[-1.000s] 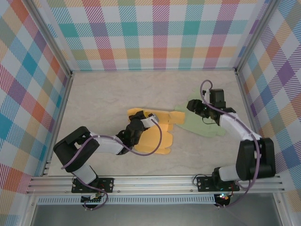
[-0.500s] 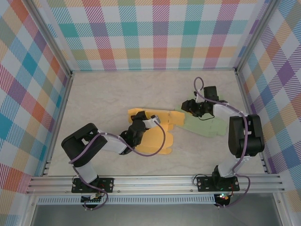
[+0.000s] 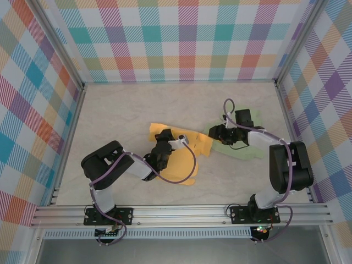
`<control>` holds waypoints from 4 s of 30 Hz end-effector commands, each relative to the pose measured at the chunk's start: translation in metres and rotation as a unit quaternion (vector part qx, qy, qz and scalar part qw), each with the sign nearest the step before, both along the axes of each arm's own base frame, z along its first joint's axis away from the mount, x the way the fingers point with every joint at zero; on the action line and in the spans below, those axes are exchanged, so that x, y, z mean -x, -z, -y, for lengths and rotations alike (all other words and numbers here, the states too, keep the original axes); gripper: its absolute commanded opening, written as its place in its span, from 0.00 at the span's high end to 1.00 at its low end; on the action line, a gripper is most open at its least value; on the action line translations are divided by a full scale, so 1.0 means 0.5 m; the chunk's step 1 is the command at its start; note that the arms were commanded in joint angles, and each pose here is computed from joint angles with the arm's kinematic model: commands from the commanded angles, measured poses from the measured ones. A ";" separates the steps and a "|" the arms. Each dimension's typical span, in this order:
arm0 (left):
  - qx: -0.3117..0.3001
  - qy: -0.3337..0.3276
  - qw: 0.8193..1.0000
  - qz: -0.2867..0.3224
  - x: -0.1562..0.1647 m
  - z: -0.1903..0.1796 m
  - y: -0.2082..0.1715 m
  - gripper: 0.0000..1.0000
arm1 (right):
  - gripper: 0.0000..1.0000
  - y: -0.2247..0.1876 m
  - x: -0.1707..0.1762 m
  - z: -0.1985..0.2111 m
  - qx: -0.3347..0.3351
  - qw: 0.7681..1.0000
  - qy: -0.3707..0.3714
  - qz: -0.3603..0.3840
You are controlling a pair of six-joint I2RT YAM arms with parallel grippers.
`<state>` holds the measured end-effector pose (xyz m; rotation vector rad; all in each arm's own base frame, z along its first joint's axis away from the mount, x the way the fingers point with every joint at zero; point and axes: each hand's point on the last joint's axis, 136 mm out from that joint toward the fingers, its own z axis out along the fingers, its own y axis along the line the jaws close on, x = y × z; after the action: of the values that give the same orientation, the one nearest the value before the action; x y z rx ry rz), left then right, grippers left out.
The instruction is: Fold the paper box
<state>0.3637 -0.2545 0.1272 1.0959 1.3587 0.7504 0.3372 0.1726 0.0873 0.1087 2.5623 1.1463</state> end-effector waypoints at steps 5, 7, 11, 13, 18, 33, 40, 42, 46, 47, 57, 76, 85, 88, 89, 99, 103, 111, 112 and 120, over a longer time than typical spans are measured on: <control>0.085 0.002 0.995 0.055 -0.024 -0.002 -0.101 1.00 | 0.54 -0.067 -0.029 -0.027 -0.051 0.998 -0.003 0.044; 0.091 0.007 0.994 0.065 -0.029 -0.006 -0.110 1.00 | 0.54 -0.086 -0.052 -0.028 -0.049 0.997 0.001 0.061; 0.079 0.014 0.994 0.079 -0.034 -0.002 -0.108 1.00 | 0.54 -0.106 -0.097 -0.028 -0.056 0.995 0.005 0.078; 0.068 0.013 0.994 0.078 -0.041 0.001 -0.098 1.00 | 0.54 -0.117 -0.120 -0.028 -0.069 0.994 0.004 0.083; 0.071 0.003 0.994 0.082 -0.071 0.000 -0.096 1.00 | 0.54 -0.143 -0.172 -0.011 -0.081 0.992 0.010 0.097; 0.049 -0.018 0.995 0.084 -0.092 -0.015 -0.086 1.00 | 0.55 -0.066 -0.227 0.084 -0.024 0.995 0.065 0.073; 0.034 -0.020 0.996 0.080 -0.102 -0.010 -0.067 1.00 | 0.55 -0.020 -0.208 0.044 -0.026 0.997 0.025 0.067; 0.024 -0.021 0.996 0.078 -0.107 -0.008 -0.057 1.00 | 0.55 -0.012 -0.199 0.028 -0.021 0.998 0.010 0.067; 0.011 -0.025 0.997 0.075 -0.118 -0.009 -0.043 1.00 | 0.55 -0.009 -0.175 0.006 -0.017 0.997 -0.007 0.074; 0.012 -0.026 0.997 0.075 -0.119 -0.011 -0.042 1.00 | 0.55 -0.007 -0.170 0.003 -0.016 0.997 -0.010 0.074; 0.015 -0.039 0.996 0.077 -0.132 -0.031 -0.048 1.00 | 0.55 -0.007 -0.114 -0.038 -0.023 0.996 -0.037 0.083; 0.018 -0.038 0.996 0.074 -0.134 -0.030 -0.043 1.00 | 0.42 -0.026 -0.064 -0.098 -0.020 0.989 -0.077 0.124; 0.001 -0.023 0.998 0.065 -0.126 -0.025 -0.022 1.00 | 0.37 -0.027 -0.071 -0.110 -0.021 0.987 -0.087 0.136; 0.000 -0.022 0.998 0.065 -0.127 -0.023 -0.020 1.00 | 0.37 -0.024 -0.077 -0.116 -0.017 0.986 -0.092 0.138; 0.000 -0.022 0.998 0.064 -0.127 -0.024 -0.017 1.00 | 0.37 -0.025 -0.078 -0.118 -0.015 0.986 -0.093 0.140; -0.001 -0.017 0.998 0.062 -0.124 -0.023 -0.015 1.00 | 0.35 -0.012 -0.093 -0.124 0.028 0.983 -0.094 0.157; -0.005 -0.013 0.998 0.062 -0.121 -0.023 -0.015 1.00 | 0.38 -0.005 -0.112 -0.126 0.052 0.980 -0.092 0.166; 0.000 -0.011 0.998 0.062 -0.122 -0.020 -0.016 1.00 | 0.42 0.021 -0.146 -0.118 0.122 0.972 -0.069 0.187; 0.001 -0.011 0.998 0.062 -0.123 -0.019 -0.016 1.00 | 0.43 0.023 -0.150 -0.119 0.131 0.970 -0.067 0.191; 0.004 -0.005 0.998 0.061 -0.123 -0.009 -0.013 1.00 | 0.52 0.039 -0.183 -0.128 0.173 0.957 -0.048 0.228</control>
<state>0.4242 -0.2451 0.1283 1.0418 1.2886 0.8373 0.4091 0.2357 0.0627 -0.3215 2.3854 0.7204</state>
